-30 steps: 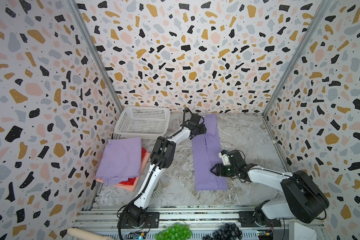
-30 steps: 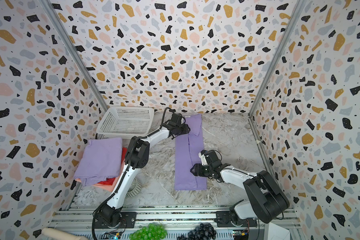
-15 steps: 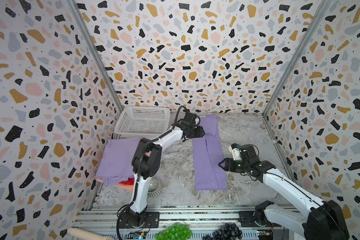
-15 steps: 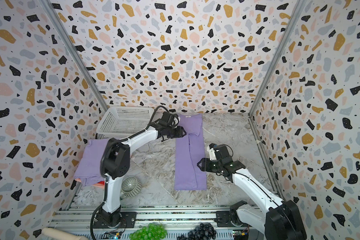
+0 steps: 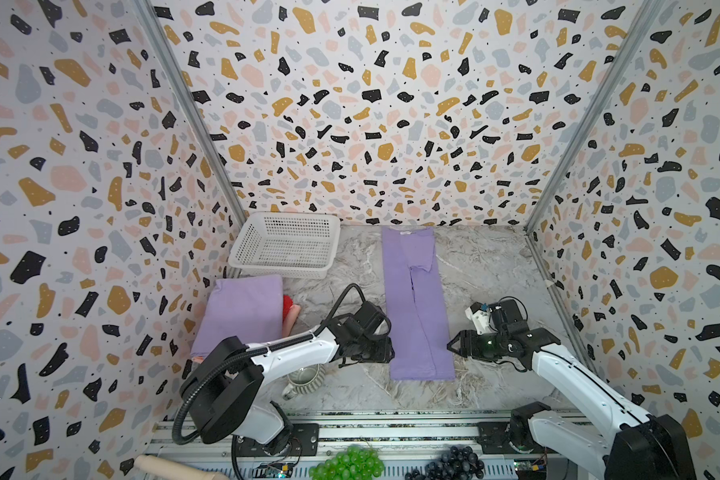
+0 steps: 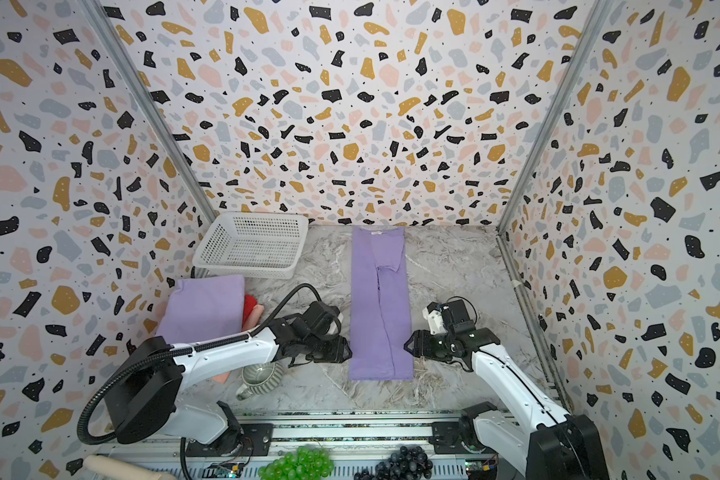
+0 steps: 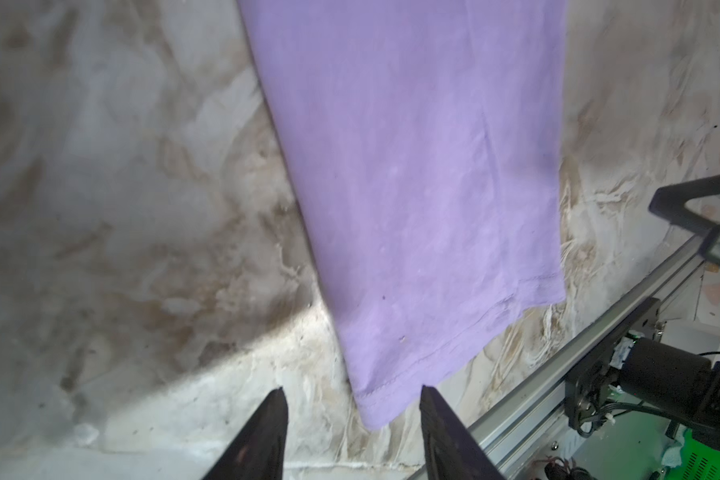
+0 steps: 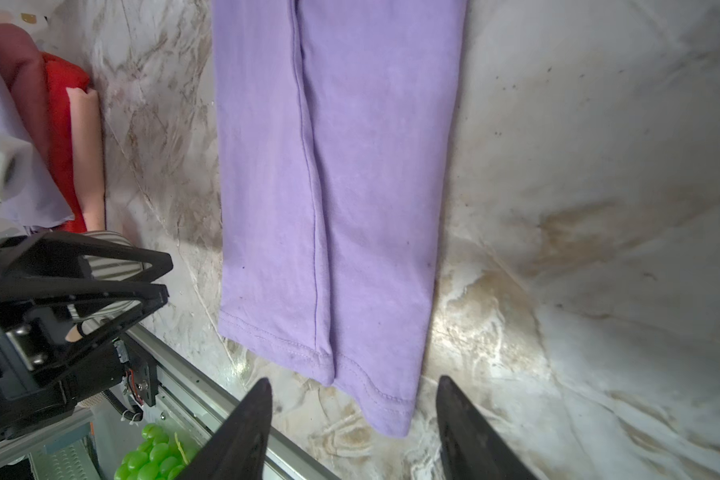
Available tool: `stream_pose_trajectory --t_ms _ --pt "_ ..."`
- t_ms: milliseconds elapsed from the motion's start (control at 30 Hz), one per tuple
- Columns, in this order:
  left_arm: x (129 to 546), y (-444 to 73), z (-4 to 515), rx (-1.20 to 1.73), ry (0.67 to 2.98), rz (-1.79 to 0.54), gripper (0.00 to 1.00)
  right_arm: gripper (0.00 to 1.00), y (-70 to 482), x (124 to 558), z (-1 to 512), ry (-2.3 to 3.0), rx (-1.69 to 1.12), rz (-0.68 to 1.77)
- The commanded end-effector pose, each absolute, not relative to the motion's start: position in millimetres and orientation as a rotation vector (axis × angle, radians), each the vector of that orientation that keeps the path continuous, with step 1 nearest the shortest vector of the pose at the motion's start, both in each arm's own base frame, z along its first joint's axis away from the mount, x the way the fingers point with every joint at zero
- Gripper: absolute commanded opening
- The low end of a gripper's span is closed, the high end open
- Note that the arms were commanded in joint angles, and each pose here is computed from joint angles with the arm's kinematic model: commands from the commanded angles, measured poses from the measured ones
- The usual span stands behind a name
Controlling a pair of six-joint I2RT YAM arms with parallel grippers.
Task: Fold and stack the t-shirts
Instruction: 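Move both grippers to the strip's end nearest the robot and grasp it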
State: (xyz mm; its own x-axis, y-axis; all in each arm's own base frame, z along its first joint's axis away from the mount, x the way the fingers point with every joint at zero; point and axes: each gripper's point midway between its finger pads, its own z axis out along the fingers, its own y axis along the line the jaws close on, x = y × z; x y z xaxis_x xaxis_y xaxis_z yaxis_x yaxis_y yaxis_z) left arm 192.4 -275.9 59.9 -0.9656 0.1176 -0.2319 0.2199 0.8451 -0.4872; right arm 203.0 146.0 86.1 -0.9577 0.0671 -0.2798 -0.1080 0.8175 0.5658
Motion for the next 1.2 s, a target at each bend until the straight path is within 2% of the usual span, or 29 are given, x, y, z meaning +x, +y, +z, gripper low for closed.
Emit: stream_pose_trajectory --t_ms 0,367,567,767,833,1000,1067,1167 --pt "192 -280 64 0.200 2.779 -0.839 0.53 0.64 144 194 78 2.747 -0.008 0.883" --pt "175 -288 53 0.301 2.779 -0.957 0.54 0.64 142 154 34 2.821 0.190 0.986" --pt "158 -291 37 0.381 2.830 -1.017 0.51 0.64 148 147 19 2.809 0.259 1.049" --pt "139 -286 26 0.423 2.875 -1.047 0.50 0.59 159 144 15 2.828 0.229 1.025" --pt "136 -287 25 0.437 2.873 -1.061 0.48 0.52 159 143 11 2.839 0.229 1.000" --pt "142 -293 25 0.466 2.849 -1.057 0.37 0.31 159 152 13 2.789 0.256 0.985" --pt "144 -295 23 0.474 2.849 -1.054 0.29 0.25 162 156 16 2.768 0.258 1.005" --pt "150 -299 27 0.493 2.835 -1.028 0.11 0.17 166 159 22 2.749 0.234 1.021"
